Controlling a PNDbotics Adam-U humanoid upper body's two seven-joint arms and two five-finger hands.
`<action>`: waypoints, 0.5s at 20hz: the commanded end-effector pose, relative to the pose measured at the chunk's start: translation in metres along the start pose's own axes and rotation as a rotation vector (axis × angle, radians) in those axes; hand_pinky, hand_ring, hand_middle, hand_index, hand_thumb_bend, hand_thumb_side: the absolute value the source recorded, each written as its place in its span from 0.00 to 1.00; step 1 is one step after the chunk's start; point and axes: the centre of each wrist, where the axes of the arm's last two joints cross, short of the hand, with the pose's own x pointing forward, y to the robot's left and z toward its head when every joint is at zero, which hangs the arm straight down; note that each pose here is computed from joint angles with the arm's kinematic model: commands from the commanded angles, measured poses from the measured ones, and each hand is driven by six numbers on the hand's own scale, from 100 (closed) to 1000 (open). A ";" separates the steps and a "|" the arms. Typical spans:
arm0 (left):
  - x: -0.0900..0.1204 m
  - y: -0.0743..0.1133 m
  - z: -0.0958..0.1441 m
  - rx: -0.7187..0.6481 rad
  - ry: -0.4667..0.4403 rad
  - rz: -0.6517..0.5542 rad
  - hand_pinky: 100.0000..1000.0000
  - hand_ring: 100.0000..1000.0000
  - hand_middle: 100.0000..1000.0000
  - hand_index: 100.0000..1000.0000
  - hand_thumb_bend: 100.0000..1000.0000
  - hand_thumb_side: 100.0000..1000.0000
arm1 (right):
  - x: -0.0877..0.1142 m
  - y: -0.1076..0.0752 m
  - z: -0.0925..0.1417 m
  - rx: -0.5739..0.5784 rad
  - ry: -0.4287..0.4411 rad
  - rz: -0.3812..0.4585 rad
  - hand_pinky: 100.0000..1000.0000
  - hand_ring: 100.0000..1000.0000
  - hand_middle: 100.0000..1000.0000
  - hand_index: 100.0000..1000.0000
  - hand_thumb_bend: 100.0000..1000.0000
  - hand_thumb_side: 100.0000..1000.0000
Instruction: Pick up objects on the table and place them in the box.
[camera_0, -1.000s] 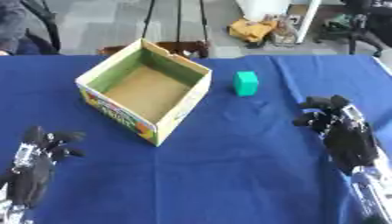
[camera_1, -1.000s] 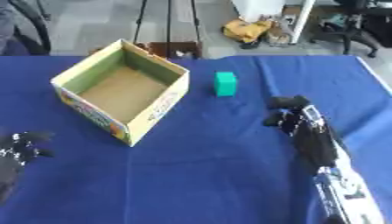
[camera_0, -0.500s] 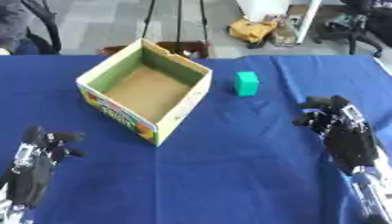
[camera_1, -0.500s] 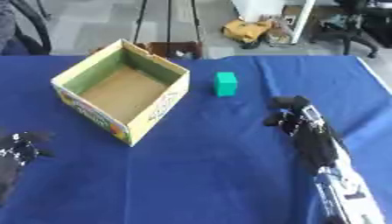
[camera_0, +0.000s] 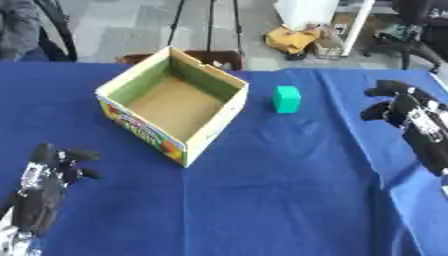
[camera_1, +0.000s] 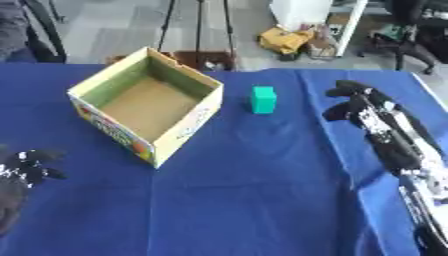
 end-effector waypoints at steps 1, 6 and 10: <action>0.006 0.007 -0.001 -0.006 -0.008 -0.031 0.57 0.79 0.54 0.58 0.37 1.00 | 0.012 -0.030 -0.010 0.096 -0.009 0.164 0.71 0.71 0.86 0.95 0.00 0.43; 0.004 0.007 0.002 -0.013 0.004 -0.034 0.57 0.79 0.54 0.58 0.37 1.00 | 0.019 -0.066 -0.032 0.232 0.009 0.350 0.73 0.77 0.91 0.93 0.00 0.28; 0.004 0.005 0.001 -0.028 0.006 -0.034 0.57 0.79 0.54 0.58 0.37 1.00 | 0.030 -0.103 -0.042 0.296 0.083 0.493 0.73 0.78 0.90 0.92 0.00 0.28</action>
